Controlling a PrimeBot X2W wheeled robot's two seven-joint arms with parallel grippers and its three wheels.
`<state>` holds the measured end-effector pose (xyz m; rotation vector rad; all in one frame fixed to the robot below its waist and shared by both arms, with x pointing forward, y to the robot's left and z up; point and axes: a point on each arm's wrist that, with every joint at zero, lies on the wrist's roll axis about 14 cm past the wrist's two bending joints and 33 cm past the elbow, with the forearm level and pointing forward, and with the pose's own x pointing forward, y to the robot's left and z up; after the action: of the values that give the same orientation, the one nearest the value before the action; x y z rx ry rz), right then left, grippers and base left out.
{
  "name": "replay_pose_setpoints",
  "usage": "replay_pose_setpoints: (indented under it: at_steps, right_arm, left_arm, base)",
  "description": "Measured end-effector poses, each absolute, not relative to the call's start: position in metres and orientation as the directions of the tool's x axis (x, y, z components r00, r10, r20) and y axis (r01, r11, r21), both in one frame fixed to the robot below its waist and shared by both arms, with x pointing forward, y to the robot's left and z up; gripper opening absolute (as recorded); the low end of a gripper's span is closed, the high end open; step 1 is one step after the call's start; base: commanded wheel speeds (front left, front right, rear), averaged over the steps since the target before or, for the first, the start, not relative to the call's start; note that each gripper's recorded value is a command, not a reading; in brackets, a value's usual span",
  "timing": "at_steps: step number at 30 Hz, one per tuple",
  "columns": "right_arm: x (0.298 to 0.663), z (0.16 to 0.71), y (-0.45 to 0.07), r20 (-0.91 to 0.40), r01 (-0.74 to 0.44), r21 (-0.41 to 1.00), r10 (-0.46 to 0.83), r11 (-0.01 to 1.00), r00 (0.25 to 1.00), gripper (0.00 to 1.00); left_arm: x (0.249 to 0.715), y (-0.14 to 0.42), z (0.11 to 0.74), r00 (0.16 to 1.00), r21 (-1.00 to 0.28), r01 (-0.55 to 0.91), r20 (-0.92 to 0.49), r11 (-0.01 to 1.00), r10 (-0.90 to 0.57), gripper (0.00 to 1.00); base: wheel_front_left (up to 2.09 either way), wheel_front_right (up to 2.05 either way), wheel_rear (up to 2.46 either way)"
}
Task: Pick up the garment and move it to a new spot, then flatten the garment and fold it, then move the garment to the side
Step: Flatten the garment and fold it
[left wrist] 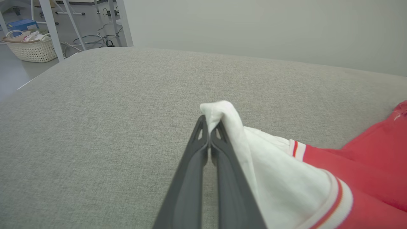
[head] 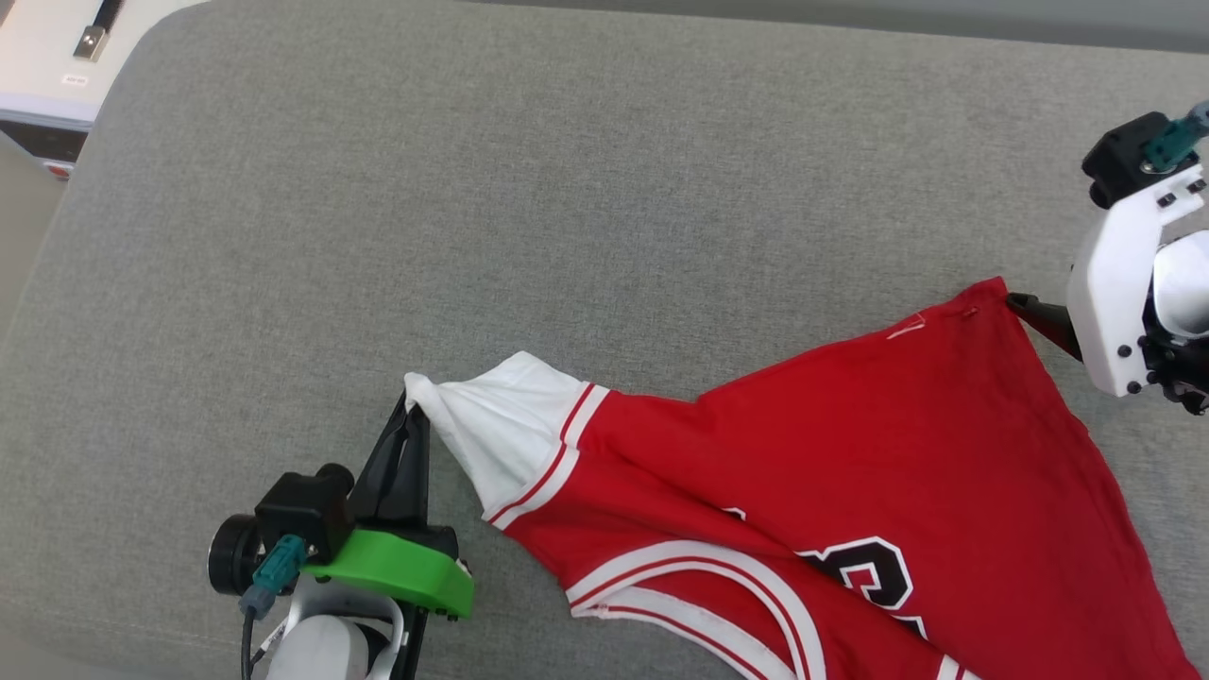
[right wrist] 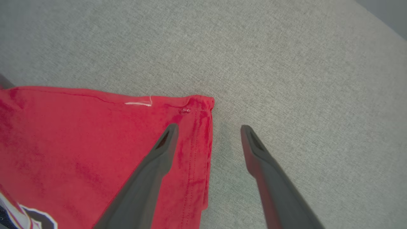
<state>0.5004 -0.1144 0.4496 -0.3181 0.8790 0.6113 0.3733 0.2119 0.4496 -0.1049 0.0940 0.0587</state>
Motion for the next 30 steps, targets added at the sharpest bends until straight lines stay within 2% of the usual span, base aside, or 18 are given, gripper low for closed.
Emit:
replay_pose_setpoints:
  at_steps: [3, 4, 9, 14, 15, 16, 17, 23, 30]
  right_arm:
    - [0.504, 0.430, -0.108, -0.834, -0.634, -0.009, 0.344, 0.774, 0.431, 1.00]
    - [0.508, 0.411, -0.099, -0.855, -0.640, 0.014, 0.341, 0.768, 0.390, 1.00]
    - [0.499, 0.365, -0.102, -0.914, -0.673, 0.011, 0.280, 0.740, 0.293, 1.00]
    - [0.496, 0.359, -0.102, -0.917, -0.672, 0.037, 0.293, 0.740, 0.272, 1.00]
    - [0.496, 0.360, -0.102, -0.915, -0.670, 0.039, 0.297, 0.741, 0.275, 0.53]
    - [0.496, 0.361, -0.102, -0.911, -0.668, 0.042, 0.303, 0.743, 0.280, 0.31]
    - [0.497, 0.364, -0.101, -0.904, -0.664, 0.045, 0.313, 0.746, 0.290, 0.00]
    - [0.500, 0.385, -0.092, -0.838, -0.652, 0.060, 0.393, 0.756, 0.378, 0.00]
    - [0.505, 0.437, -0.088, -0.698, -0.641, 0.048, 0.485, 0.766, 0.527, 0.00]
  left_arm:
    - [0.376, 0.214, 0.448, 0.993, -0.098, -0.070, -0.102, 0.993, 0.060, 0.00]
    - [0.379, 0.216, 0.445, 0.992, -0.094, -0.076, -0.110, 0.993, 0.066, 0.00]
    - [0.382, 0.219, 0.438, 0.989, -0.086, -0.089, -0.129, 0.992, 0.078, 0.00]
    - [0.382, 0.221, 0.436, 0.987, -0.086, -0.095, -0.135, 0.992, 0.083, 0.00]
    - [0.382, 0.221, 0.437, 0.988, -0.087, -0.095, -0.133, 0.992, 0.083, 0.00]
    - [0.383, 0.221, 0.437, 0.988, -0.088, -0.094, -0.131, 0.992, 0.082, 0.00]
    - [0.383, 0.220, 0.438, 0.989, -0.089, -0.092, -0.128, 0.992, 0.080, 0.00]
    - [0.383, 0.214, 0.446, 0.993, -0.089, -0.070, -0.104, 0.994, 0.061, 0.00]
    - [0.379, 0.209, 0.465, 0.998, -0.068, -0.035, -0.048, 0.997, 0.031, 0.00]
  base:
    - [0.00, 0.00, 0.00]
    - [0.00, 0.00, 0.00]
    - [0.00, 0.00, 0.00]
    - [0.00, 0.00, 0.00]
    - [0.00, 0.00, 0.00]
    - [0.00, 0.00, 0.00]
    - [0.00, 0.00, 0.00]
    - [0.00, 0.00, 0.00]
    - [0.00, 0.00, 0.00]
